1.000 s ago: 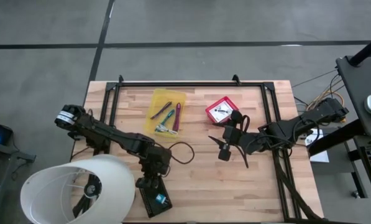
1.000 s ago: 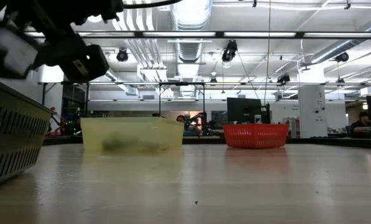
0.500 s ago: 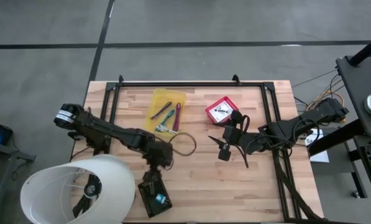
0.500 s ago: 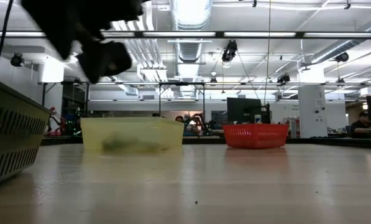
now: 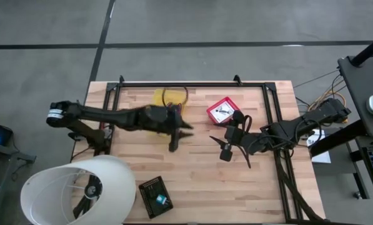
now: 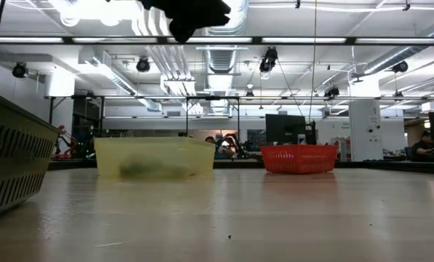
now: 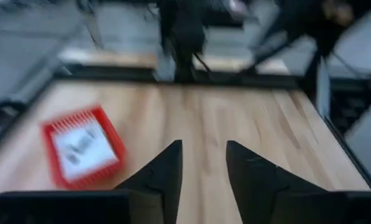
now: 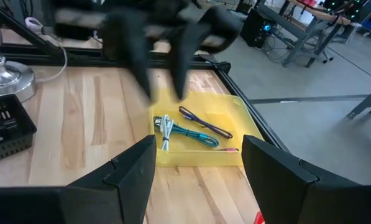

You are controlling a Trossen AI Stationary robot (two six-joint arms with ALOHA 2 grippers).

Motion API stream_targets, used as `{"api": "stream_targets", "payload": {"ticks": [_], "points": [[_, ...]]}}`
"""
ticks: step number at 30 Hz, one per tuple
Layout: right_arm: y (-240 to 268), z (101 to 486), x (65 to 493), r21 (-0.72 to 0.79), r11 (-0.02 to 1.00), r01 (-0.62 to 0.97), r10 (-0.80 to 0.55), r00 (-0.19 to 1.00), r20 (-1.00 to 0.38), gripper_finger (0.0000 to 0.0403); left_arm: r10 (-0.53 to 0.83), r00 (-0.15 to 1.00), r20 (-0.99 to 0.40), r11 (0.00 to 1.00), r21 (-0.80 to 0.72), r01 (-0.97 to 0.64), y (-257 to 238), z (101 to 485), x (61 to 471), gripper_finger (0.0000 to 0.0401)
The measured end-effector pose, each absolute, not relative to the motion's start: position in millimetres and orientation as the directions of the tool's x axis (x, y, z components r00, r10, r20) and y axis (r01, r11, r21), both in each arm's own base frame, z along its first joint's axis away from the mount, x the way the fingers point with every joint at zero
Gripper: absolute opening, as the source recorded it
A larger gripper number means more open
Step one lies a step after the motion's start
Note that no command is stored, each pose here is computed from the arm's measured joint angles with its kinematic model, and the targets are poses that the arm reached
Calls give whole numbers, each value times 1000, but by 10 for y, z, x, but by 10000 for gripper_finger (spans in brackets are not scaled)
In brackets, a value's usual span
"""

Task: Pick and place items into bin
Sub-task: Return to Home Position

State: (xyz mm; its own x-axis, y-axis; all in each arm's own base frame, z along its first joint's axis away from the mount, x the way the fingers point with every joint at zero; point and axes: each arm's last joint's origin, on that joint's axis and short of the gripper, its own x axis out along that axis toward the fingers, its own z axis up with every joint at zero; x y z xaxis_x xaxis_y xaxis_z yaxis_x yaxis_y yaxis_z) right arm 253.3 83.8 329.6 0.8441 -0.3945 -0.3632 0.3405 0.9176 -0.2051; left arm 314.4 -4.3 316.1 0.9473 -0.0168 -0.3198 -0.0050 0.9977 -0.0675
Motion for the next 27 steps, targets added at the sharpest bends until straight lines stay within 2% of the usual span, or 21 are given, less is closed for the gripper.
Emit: {"api": "stream_targets", "payload": {"ticks": [7, 13, 21, 27], "points": [[836, 3300, 2529, -204, 918, 341, -394, 844, -363, 223, 109, 964, -243, 992, -29, -120, 332, 3366, 2918, 69], [836, 3300, 2529, -189, 918, 348, -394, 845, -362, 224, 143, 977, -157, 989, -12, -147, 373, 3475, 2526, 14], [823, 3300, 2533, -179, 917, 358, -399, 842, -362, 223, 140, 990, -11, 988, -65, -140, 272, 3213, 1885, 1], [761, 3309, 2548, -139, 907, 397, -420, 834, -357, 216, 116, 968, 224, 993, -60, -105, 213, 2792, 1514, 1]]}}
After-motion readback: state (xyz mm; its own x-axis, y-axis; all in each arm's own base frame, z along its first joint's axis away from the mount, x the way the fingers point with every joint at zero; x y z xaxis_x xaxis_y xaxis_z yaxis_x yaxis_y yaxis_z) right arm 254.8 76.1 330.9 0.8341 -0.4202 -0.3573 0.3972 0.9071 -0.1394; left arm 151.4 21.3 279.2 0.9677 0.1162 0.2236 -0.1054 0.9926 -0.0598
